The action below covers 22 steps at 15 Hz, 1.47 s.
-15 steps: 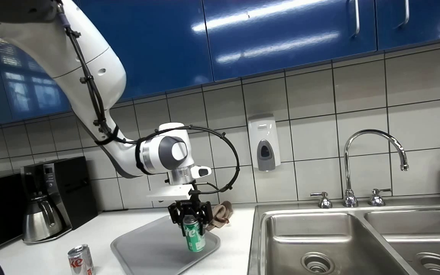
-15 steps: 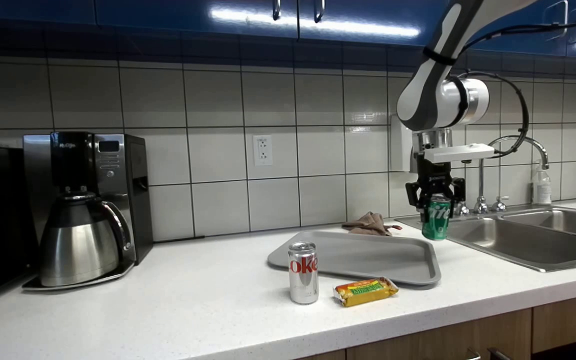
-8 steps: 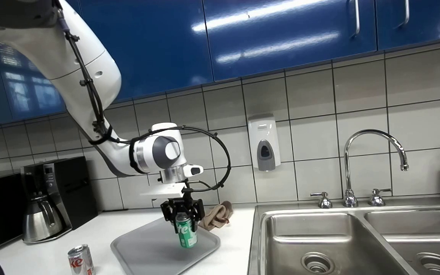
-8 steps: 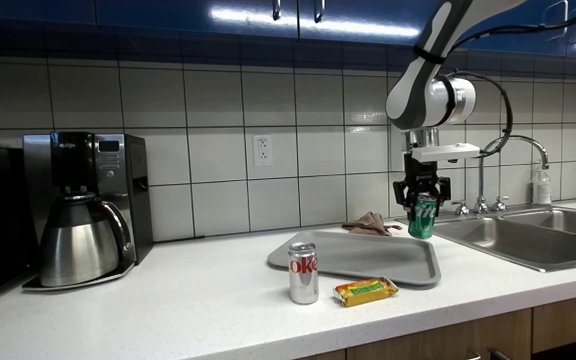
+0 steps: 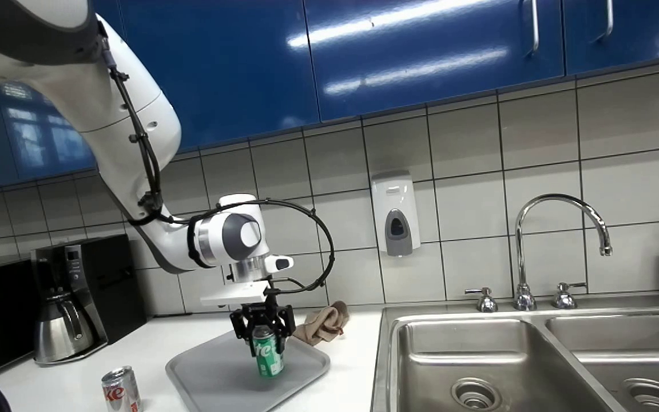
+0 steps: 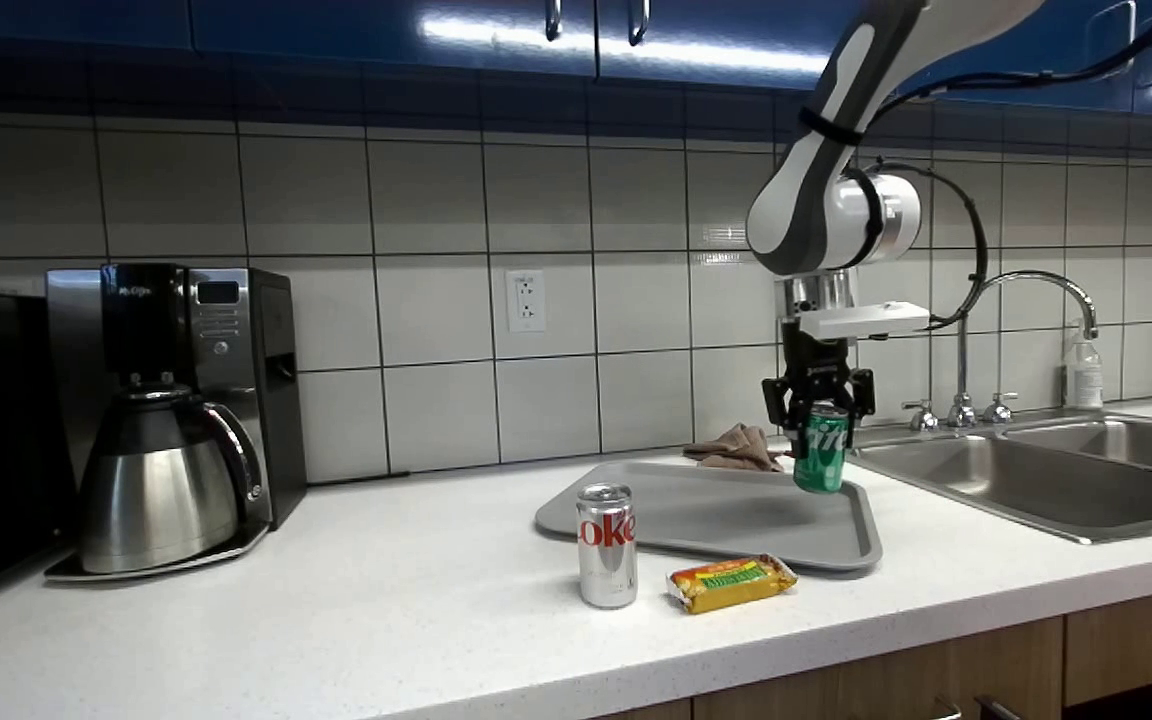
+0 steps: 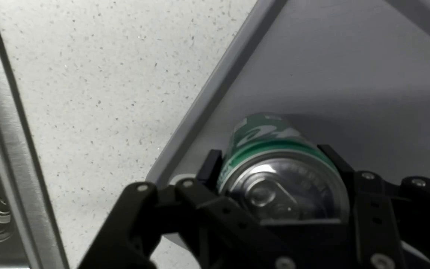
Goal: Take the sprite and coke from countertop and put them on the grey tray
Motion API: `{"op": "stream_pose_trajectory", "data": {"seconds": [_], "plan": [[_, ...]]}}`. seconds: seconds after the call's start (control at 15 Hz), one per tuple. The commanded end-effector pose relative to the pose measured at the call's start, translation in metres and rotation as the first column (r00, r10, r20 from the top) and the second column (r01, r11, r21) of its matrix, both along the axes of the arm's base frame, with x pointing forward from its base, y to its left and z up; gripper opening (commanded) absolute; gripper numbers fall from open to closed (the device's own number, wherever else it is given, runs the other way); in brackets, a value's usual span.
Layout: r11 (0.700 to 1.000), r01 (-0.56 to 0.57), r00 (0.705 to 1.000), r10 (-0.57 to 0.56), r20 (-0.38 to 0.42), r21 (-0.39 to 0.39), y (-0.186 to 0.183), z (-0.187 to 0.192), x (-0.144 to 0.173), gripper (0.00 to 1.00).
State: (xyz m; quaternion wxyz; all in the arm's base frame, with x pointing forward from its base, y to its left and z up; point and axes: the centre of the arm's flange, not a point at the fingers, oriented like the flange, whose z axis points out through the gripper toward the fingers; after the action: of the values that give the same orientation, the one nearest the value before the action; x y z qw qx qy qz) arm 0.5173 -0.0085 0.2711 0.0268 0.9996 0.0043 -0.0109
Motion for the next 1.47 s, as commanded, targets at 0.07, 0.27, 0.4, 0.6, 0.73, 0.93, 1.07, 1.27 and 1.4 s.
{"op": "stream_pose_trajectory", "data": {"seconds": [0.07, 0.27, 0.4, 0.6, 0.73, 0.93, 1.07, 1.27, 1.4], "plan": [[1.0, -0.016, 1.0, 0.016, -0.014, -0.011, 0.011, -0.006, 0.011, 0.42], [1.0, -0.023, 0.999, 0.023, -0.025, -0.016, 0.014, -0.013, 0.011, 0.42], [0.999, -0.027, 0.999, 0.027, -0.032, -0.019, 0.015, -0.018, 0.011, 0.42], [0.999, -0.033, 0.999, 0.032, -0.042, -0.024, 0.016, -0.023, 0.011, 0.42], [0.999, -0.034, 0.998, 0.032, -0.047, -0.026, 0.016, -0.026, 0.011, 0.42], [0.999, -0.034, 0.998, 0.032, -0.055, -0.027, 0.015, -0.029, 0.012, 0.42], [0.999, -0.032, 0.998, 0.03, -0.053, -0.028, 0.014, -0.029, 0.011, 0.92], [0.999, -0.029, 0.999, 0.028, -0.042, -0.027, 0.014, -0.024, 0.011, 1.0], [0.999, -0.026, 0.999, 0.025, -0.031, -0.025, 0.012, -0.019, 0.012, 1.0]]}}
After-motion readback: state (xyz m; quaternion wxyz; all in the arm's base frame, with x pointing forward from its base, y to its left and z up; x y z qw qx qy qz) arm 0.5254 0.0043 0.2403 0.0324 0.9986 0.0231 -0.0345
